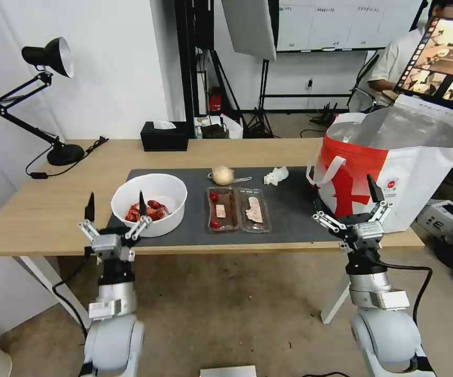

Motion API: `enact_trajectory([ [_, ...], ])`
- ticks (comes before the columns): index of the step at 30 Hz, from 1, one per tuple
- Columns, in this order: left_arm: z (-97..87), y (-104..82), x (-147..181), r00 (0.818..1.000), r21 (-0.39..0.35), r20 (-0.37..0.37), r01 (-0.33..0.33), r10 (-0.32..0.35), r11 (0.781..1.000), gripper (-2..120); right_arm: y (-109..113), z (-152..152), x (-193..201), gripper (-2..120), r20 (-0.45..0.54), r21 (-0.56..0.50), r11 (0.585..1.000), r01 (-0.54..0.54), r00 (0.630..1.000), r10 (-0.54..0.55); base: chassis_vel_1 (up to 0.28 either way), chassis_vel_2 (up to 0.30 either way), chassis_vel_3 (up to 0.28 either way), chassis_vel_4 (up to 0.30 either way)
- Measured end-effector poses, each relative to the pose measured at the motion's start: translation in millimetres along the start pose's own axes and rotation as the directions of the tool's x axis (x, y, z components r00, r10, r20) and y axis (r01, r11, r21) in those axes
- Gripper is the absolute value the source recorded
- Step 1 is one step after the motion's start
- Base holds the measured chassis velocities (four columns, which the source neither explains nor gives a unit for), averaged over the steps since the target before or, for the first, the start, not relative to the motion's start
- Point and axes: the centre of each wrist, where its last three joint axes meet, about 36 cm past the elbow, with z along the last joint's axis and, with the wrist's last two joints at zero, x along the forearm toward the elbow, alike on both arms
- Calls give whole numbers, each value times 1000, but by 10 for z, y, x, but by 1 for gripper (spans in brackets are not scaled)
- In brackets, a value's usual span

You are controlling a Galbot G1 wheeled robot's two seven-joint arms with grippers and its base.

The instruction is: Pick up the trash from the table and place it into the takeout bag.

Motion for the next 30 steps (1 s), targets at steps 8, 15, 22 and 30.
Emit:
enact_trajectory([
  [8,2,17,30,1000,6,-4,-21,21,1000,100,11,2,11,100,-9,0,1000,1,1000,-1,0,0,0,0],
  [15,-72,48,50,1000,18,-1,-29,30,999,100,224,-245,36,100,-91,-291,956,-46,996,20,0,0,0,0],
  [22,-125,40,94,999,23,-7,-36,36,999,100,547,-551,89,100,-212,-579,807,-112,977,-17,0,0,0,0],
  [30,-158,21,204,998,22,-31,-56,57,998,100,860,-778,112,100,-446,-728,608,-318,892,-67,0,0,0,0],
])
